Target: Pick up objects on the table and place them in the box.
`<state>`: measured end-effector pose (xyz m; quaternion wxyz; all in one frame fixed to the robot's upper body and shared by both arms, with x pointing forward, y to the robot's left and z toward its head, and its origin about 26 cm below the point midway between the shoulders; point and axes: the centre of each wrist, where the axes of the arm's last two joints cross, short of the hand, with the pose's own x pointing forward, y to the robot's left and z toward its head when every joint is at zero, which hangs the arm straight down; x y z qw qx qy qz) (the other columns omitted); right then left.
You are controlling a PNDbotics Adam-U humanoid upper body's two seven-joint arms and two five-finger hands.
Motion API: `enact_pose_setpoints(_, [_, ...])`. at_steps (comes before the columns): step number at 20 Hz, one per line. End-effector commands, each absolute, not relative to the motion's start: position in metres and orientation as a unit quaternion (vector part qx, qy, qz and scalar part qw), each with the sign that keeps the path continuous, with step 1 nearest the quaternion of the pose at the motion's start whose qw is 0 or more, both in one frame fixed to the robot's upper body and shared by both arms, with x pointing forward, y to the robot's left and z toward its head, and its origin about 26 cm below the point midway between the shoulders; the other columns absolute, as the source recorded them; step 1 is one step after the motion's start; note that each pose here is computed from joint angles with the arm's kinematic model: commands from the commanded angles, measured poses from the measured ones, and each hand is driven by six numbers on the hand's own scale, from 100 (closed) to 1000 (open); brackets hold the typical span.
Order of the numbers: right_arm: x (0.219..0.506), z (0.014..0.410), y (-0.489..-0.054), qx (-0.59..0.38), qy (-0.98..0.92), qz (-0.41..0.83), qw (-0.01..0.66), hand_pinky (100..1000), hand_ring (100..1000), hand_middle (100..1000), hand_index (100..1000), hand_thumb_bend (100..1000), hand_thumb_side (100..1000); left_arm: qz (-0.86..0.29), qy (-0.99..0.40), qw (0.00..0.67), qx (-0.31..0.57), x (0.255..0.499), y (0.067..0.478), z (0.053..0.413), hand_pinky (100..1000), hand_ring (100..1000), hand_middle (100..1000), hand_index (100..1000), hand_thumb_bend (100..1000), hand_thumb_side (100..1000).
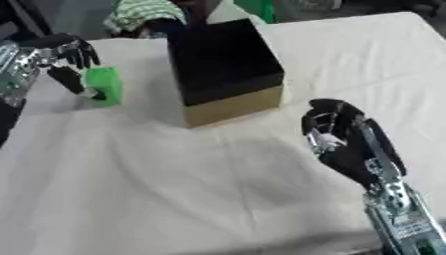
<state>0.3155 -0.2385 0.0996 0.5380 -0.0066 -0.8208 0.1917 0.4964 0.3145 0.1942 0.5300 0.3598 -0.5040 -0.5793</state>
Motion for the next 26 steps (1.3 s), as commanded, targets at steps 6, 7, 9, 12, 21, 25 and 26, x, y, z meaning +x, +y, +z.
enact_pose_setpoints(6, [0.317, 0.108, -0.242, -0.012, -0.827, 0.196, 0.527, 608, 628, 623, 763, 203, 347, -0.576, -0.5, 0.523, 0.38, 0.496, 0.319, 0.209, 645, 469, 353, 548, 670, 127])
enact_pose_setpoints(7, [0.317, 0.108, -0.242, -0.012, -0.827, 0.196, 0.527, 608, 628, 623, 763, 202, 347, -0.573, -0.502, 0.519, 0.387, 0.496, 0.319, 0.21, 630, 440, 310, 510, 658, 100])
enact_pose_setpoints(9, [0.317, 0.108, -0.242, -0.012, -0.827, 0.196, 0.527, 608, 628, 623, 763, 202, 347, -0.563, -0.513, 0.508, 0.402, 0.495, 0.318, 0.214, 611, 404, 259, 465, 640, 100])
enact_pose_setpoints(12, [0.317, 0.107, -0.242, -0.012, -0.826, 0.196, 0.528, 608, 628, 623, 763, 201, 347, -0.545, -0.539, 0.487, 0.419, 0.495, 0.316, 0.223, 588, 383, 230, 440, 620, 100])
enact_pose_setpoints(21, [0.317, 0.106, -0.242, -0.01, -0.825, 0.196, 0.529, 608, 627, 623, 763, 197, 348, -0.501, -0.654, 0.373, 0.426, 0.484, 0.267, 0.274, 586, 415, 253, 462, 591, 100])
enact_pose_setpoints(25, [0.317, 0.106, -0.24, -0.007, -0.825, 0.198, 0.529, 608, 627, 623, 764, 198, 348, -0.49, -0.696, 0.339, 0.399, 0.479, 0.234, 0.284, 588, 427, 256, 466, 577, 100])
enact_pose_setpoints(26, [0.317, 0.106, -0.24, -0.006, -0.825, 0.198, 0.529, 608, 627, 623, 764, 197, 348, -0.487, -0.705, 0.334, 0.392, 0.479, 0.226, 0.285, 589, 428, 256, 466, 574, 100])
